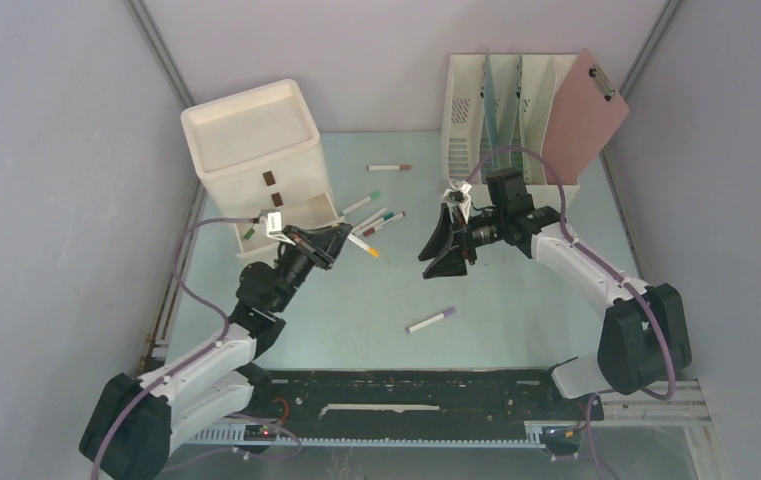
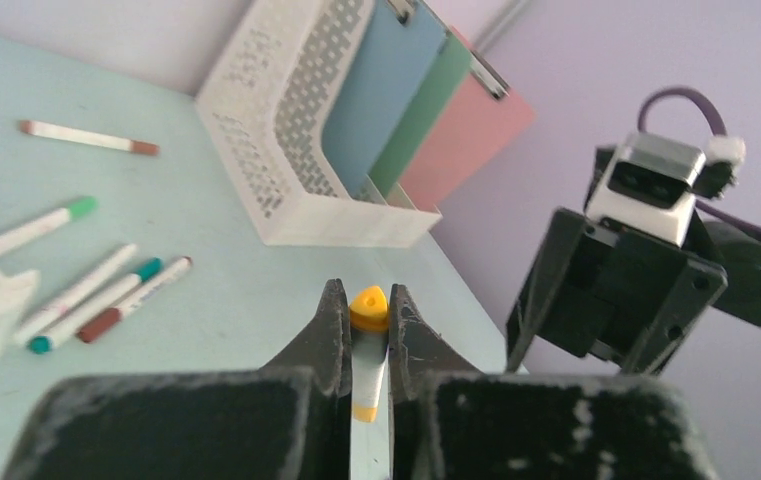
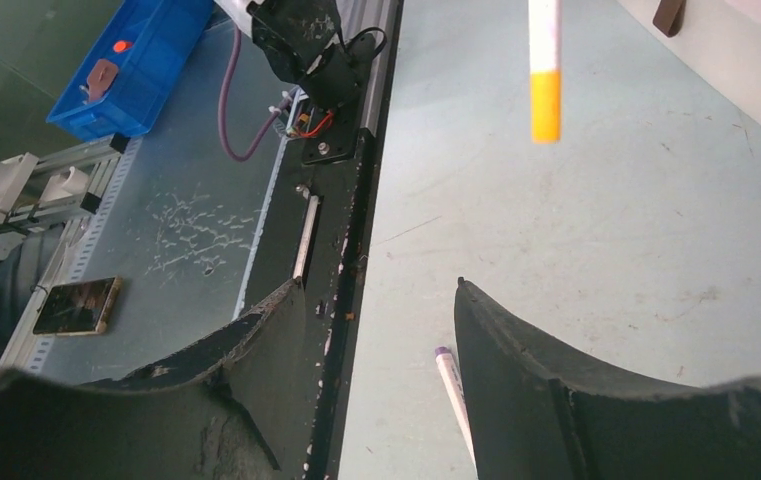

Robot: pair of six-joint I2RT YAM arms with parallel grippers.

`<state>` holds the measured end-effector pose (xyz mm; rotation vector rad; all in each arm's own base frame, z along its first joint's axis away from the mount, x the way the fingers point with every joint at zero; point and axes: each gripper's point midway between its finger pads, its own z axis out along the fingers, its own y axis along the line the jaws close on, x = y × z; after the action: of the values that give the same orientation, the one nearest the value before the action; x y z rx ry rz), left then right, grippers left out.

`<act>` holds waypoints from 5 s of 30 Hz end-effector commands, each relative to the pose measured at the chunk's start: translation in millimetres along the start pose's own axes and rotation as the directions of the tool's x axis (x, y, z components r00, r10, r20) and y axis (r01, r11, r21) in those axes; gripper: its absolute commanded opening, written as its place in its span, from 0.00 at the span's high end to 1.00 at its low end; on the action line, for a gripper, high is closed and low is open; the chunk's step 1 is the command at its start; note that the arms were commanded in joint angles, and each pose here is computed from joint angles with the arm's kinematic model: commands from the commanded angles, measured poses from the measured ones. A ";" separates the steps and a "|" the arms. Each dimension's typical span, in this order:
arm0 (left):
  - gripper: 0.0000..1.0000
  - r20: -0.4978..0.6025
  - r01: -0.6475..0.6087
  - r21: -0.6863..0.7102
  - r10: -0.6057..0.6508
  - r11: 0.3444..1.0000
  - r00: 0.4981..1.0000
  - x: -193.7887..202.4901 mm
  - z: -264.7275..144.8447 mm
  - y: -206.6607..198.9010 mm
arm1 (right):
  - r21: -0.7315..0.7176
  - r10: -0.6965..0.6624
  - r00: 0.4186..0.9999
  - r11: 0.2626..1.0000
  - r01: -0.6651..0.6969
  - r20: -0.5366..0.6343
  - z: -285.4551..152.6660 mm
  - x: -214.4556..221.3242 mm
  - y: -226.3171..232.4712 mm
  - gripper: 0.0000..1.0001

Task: Organize the desk
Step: Place the stationery in the drawer, then pick up the stationery from the center of the board.

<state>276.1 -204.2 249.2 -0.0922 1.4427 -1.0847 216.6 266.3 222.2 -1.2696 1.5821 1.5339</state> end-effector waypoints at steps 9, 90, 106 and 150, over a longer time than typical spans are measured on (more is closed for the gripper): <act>1.00 0.221 0.152 -0.234 -0.099 0.960 0.970 -62.9 -18.7 70.8 | -0.008 -0.042 0.999 0.999 0.042 0.017 -4.9 -7.6 8.2 0.36; 0.00 0.330 0.376 -0.155 -0.311 0.913 0.891 -111.0 -59.6 75.8 | 0.047 -0.262 0.962 0.963 0.266 -0.077 -12.6 8.8 13.3 0.36; 0.00 0.049 0.192 0.008 -0.192 0.981 0.980 -30.1 -57.3 26.5 | -0.164 -0.538 0.619 0.815 0.556 -0.572 23.8 118.7 -10.6 0.36; 0.00 0.058 0.123 -0.051 -0.120 0.991 0.991 -22.9 -73.4 36.2 | -0.070 -0.268 0.449 0.910 0.409 -0.852 25.4 196.3 -68.5 1.00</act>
<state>242.7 -126.3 226.2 -0.3072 1.4406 -1.1410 208.3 257.2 14.9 -2.3560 1.6172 0.3271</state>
